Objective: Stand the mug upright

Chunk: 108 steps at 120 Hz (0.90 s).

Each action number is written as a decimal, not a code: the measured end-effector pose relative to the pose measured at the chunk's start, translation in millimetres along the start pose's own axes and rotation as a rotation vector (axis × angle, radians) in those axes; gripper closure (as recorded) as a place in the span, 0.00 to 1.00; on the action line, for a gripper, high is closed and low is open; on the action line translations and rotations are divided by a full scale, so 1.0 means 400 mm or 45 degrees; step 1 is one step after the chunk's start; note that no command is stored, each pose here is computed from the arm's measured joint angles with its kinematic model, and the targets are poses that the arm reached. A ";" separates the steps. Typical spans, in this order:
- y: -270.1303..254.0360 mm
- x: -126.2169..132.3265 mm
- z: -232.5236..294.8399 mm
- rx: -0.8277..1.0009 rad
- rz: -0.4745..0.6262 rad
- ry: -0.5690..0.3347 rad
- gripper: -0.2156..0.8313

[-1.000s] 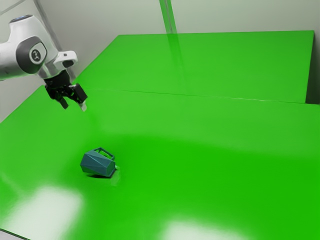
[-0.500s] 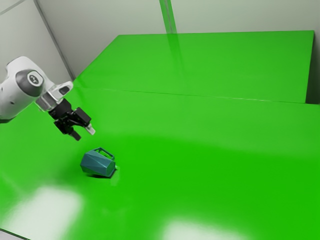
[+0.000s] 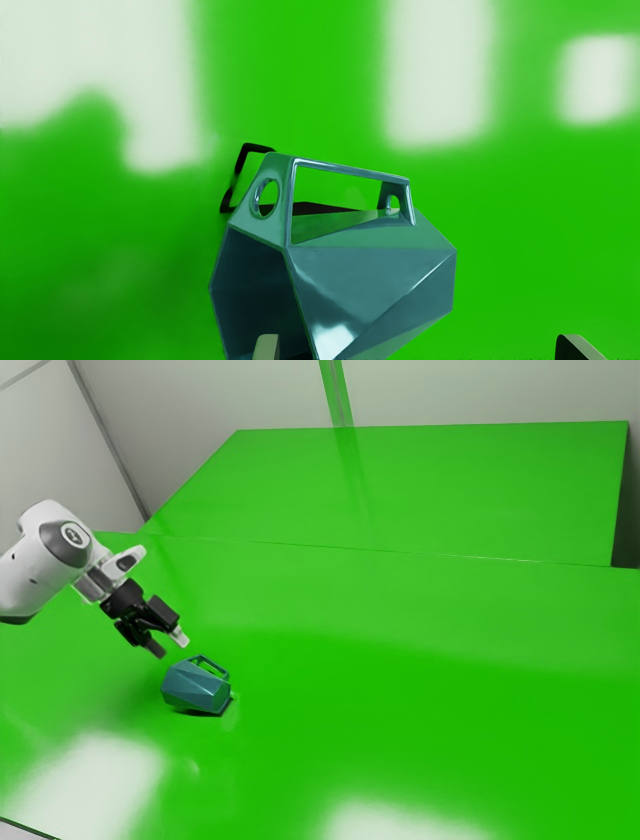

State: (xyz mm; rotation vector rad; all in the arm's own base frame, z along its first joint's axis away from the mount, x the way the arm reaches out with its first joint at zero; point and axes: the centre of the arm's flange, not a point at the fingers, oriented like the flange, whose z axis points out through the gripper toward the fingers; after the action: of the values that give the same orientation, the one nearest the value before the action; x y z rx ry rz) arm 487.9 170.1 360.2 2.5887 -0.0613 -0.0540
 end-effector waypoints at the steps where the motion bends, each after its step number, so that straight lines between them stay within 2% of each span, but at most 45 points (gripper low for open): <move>1: -0.002 0.001 0.001 -0.001 0.002 0.000 0.21; 36: -0.042 0.027 0.029 -0.075 0.056 0.007 0.21; 89: -0.080 0.026 0.129 -0.261 0.051 0.002 0.21; 97: -0.082 0.026 0.139 -0.280 0.050 0.005 0.25; 108: -0.086 0.022 0.154 -0.306 0.044 0.009 0.37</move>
State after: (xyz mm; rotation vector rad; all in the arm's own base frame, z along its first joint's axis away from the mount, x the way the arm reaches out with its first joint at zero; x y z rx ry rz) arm 494.9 166.7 289.6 2.3471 -0.0908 -0.0369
